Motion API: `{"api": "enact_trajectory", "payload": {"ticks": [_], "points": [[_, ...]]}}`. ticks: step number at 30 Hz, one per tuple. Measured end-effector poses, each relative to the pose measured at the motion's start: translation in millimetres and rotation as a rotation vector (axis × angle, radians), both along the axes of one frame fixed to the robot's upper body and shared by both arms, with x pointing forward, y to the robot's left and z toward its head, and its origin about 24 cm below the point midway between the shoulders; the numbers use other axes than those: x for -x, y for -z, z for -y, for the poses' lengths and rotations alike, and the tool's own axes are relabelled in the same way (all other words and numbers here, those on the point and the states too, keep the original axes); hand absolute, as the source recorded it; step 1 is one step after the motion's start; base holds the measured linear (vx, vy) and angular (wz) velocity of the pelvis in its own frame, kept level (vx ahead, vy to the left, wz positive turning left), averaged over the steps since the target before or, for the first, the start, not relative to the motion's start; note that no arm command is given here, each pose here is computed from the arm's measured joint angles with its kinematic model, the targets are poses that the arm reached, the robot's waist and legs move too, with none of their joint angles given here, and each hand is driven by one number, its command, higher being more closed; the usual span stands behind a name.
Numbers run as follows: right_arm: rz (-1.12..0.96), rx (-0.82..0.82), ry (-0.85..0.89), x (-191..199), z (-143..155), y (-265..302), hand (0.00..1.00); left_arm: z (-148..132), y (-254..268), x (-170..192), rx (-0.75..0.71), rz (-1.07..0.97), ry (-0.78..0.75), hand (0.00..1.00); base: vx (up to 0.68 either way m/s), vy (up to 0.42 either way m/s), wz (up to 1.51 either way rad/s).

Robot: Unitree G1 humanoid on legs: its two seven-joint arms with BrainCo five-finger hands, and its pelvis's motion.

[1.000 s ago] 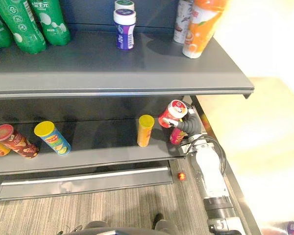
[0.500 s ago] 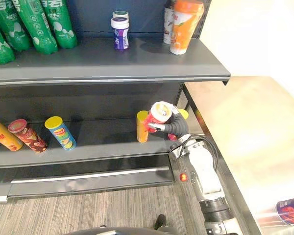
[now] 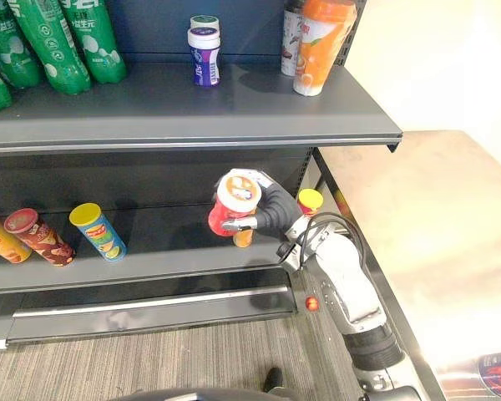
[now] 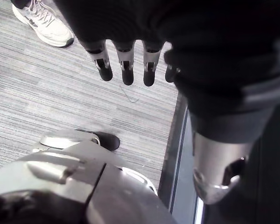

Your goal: Put the gum and the chips on the shelf.

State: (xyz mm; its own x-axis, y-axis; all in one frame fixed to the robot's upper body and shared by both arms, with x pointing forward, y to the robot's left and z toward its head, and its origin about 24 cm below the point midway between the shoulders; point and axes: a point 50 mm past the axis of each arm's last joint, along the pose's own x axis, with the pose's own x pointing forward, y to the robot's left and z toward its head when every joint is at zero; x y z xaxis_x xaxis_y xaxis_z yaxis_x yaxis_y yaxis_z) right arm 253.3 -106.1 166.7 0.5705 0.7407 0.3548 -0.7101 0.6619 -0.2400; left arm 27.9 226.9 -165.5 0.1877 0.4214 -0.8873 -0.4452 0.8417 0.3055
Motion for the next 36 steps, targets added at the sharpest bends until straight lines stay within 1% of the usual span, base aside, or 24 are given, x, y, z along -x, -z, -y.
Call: {"api": "enact_trajectory", "payload": {"ticks": [9,13,19,28,36], "points": [[0.042,0.001,-0.076,-1.7,-13.3,-28.8,1.0,-2.1,-0.3,-3.1,-0.012,-0.005,0.007,0.0,-0.01,-0.001,-0.01],[0.055,0.009,-0.084,-4.5,-18.1,-38.2,1.0,-2.2,-0.4,-4.4,-0.013,-0.006,0.011,0.0,0.0,0.001,-0.01],[0.064,-0.015,-0.044,-12.6,-23.9,-58.0,1.0,-3.2,-0.8,-7.6,-0.027,-0.009,0.045,0.0,0.01,0.004,-0.06],[0.098,-0.026,0.077,-37.8,-24.2,-83.7,1.0,-3.4,-1.6,-14.5,-0.043,-0.005,0.049,0.0,0.0,0.0,0.03],[0.02,-0.011,0.255,-70.8,-16.0,-86.0,1.0,-5.2,-2.5,-16.2,-0.078,-0.021,0.078,0.0,0.0,-0.001,0.07]]}}
